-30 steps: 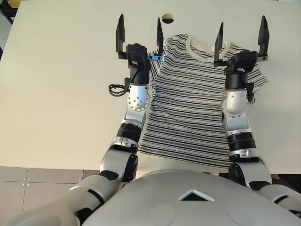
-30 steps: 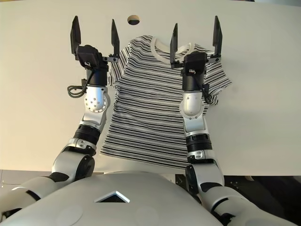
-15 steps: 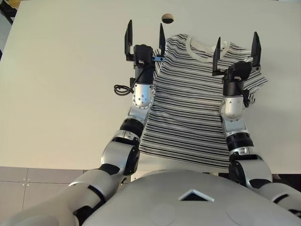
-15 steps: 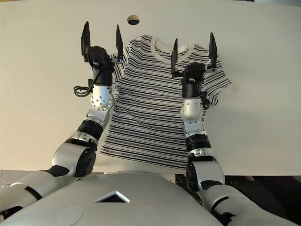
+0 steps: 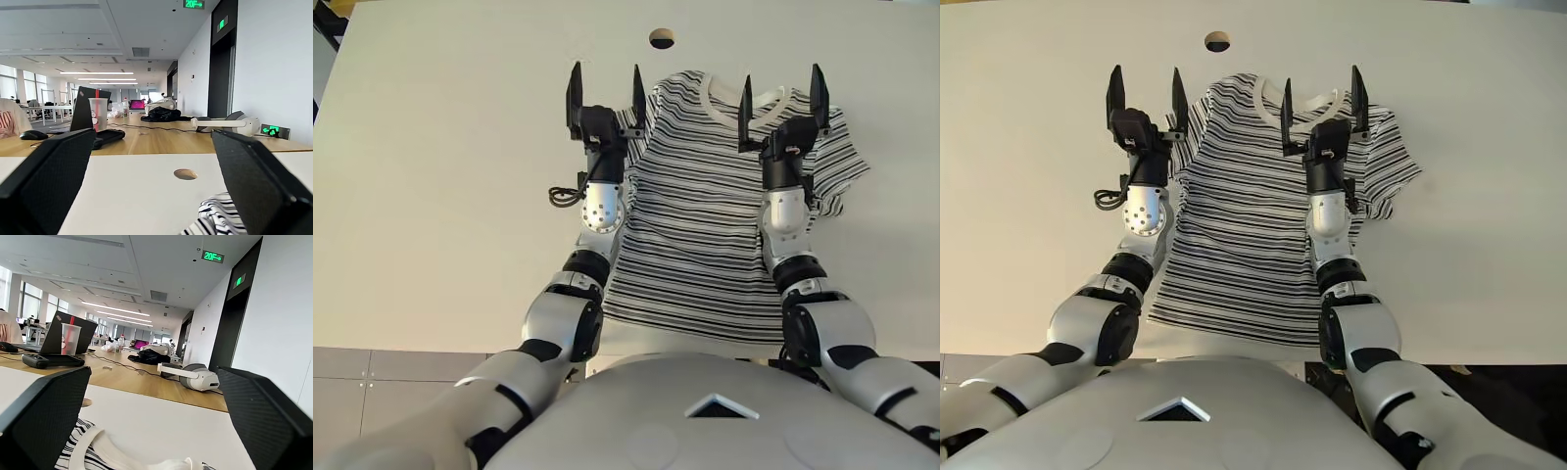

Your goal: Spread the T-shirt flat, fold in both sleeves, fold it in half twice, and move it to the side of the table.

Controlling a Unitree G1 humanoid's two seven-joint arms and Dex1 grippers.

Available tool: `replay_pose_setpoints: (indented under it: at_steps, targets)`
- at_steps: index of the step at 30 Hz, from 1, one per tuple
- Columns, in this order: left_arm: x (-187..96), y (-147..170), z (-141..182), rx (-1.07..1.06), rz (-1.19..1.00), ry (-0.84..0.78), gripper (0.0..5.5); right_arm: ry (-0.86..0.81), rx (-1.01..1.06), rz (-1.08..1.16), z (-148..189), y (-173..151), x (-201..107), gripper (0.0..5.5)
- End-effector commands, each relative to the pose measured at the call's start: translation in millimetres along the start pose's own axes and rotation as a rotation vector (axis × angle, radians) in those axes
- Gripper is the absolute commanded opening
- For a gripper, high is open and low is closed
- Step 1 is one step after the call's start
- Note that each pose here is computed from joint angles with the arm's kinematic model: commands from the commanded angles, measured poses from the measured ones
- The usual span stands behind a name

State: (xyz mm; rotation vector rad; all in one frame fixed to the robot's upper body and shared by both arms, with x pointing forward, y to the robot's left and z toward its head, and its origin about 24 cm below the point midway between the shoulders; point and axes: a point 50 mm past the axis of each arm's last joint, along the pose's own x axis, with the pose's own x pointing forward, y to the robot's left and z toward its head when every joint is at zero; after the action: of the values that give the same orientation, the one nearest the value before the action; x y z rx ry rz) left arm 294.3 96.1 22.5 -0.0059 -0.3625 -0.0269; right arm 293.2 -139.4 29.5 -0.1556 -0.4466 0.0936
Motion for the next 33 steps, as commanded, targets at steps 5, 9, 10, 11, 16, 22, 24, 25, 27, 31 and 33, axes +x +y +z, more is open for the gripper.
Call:
replay_pose_setpoints:
  at_steps: [5,9,10,11,16,22,24,25,27,31,33]
  targets:
    - [12,10,13,0.129,-0.053,-0.113,4.37,-0.103,-0.046,0.028,14,9,13,4.72]
    - [23,29,20,0.553,-0.272,-0.178,4.37,-0.205,-0.14,0.037,31,-13,2,4.72]
    - [27,36,20,0.673,-0.334,-0.186,4.37,-0.237,-0.17,0.05,38,-19,-1,4.72]
    - [31,42,22,0.767,-0.364,-0.194,4.37,-0.27,-0.191,0.06,47,-25,-4,4.72]
    - [46,56,25,0.98,-0.438,-0.179,4.37,-0.378,-0.219,0.112,88,-37,-13,4.72]
    - [52,41,6,1.178,-0.74,-0.109,4.37,-0.447,-0.235,0.112,129,-62,-16,4.72]
    - [53,33,3,1.206,-0.827,-0.111,4.37,-0.422,-0.288,0.04,134,-81,-16,4.72]
    - [54,31,3,1.213,-0.857,-0.108,4.37,-0.402,-0.314,0.007,134,-89,-15,4.72]
    - [54,28,0,1.235,-0.901,-0.094,4.37,-0.371,-0.348,-0.033,133,-99,-16,4.72]
    - [40,37,-20,1.386,-1.053,0.017,4.37,-0.362,-0.405,-0.046,140,-106,-24,4.72]
    - [34,45,-27,1.431,-1.102,0.067,4.37,-0.357,-0.42,-0.035,142,-106,-25,4.72]
